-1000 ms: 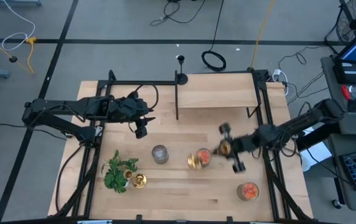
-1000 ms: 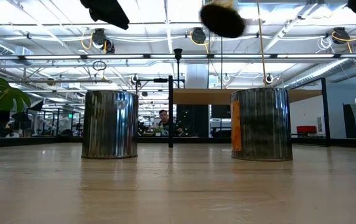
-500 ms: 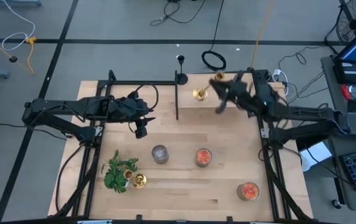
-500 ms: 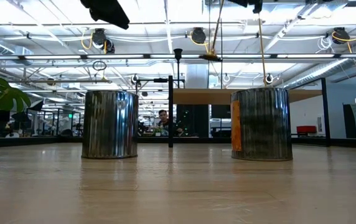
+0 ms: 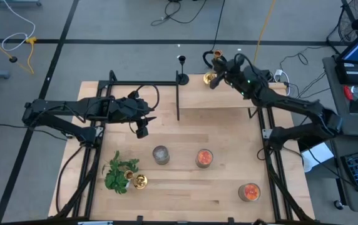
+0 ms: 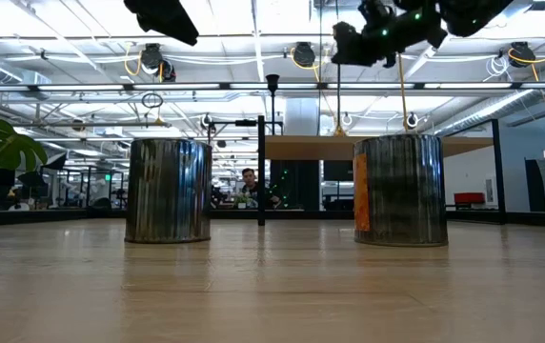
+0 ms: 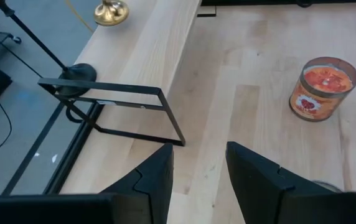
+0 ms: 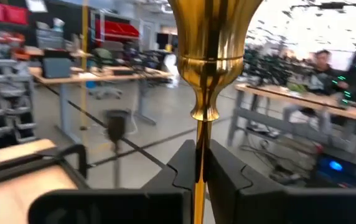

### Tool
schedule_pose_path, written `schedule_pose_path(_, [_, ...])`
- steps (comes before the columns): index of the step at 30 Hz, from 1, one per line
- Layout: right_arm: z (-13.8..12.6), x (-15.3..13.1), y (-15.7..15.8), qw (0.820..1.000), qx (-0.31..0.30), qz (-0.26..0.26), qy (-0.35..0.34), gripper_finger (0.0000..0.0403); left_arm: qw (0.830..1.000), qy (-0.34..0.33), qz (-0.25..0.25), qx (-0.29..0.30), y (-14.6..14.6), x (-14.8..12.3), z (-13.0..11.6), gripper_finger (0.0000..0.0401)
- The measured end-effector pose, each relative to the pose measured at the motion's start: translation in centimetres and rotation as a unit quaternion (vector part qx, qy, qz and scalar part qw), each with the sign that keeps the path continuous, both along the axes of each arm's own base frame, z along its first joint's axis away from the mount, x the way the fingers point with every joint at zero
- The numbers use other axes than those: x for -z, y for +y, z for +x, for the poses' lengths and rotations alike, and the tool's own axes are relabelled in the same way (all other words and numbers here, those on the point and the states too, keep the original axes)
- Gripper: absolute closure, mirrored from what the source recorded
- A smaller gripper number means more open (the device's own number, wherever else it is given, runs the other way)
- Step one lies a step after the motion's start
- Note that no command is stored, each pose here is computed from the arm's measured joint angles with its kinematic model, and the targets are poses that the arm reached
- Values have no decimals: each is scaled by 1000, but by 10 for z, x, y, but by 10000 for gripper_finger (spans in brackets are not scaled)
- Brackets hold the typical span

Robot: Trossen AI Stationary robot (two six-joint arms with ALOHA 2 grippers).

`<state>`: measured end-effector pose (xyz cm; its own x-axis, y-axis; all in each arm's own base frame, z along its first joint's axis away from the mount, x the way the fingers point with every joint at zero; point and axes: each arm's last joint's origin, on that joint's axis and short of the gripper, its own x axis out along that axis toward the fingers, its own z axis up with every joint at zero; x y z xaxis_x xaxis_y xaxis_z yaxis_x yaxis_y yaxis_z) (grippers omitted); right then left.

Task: Pick & Place candle stick holders
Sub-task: Put the right gold candle holder on the shelf

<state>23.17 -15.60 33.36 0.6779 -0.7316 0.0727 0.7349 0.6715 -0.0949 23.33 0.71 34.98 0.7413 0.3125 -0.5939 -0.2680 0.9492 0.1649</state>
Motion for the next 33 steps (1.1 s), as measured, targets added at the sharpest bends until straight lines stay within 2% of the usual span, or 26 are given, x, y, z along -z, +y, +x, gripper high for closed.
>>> schedule_pose_path(5, [-4,11,-17,999,14,33,7,383,1000,1,4,3,0,0,0,249])
schedule_pose_path(12, [-8,13,-28,999,24,36,8,387,1000,1,2,2,0,0,0,249])
schedule_pose_path(19, [-13,13,-33,998,36,52,-9,374,1000,-1,-3,-2,0,0,0,249])
schedule_pose_path(26, [-16,13,-36,998,43,55,-10,382,1000,-3,-6,-5,0,0,0,249])
schedule_pose_path(33, [-16,13,-36,998,44,54,-9,365,1000,-4,-9,-7,0,0,0,249])
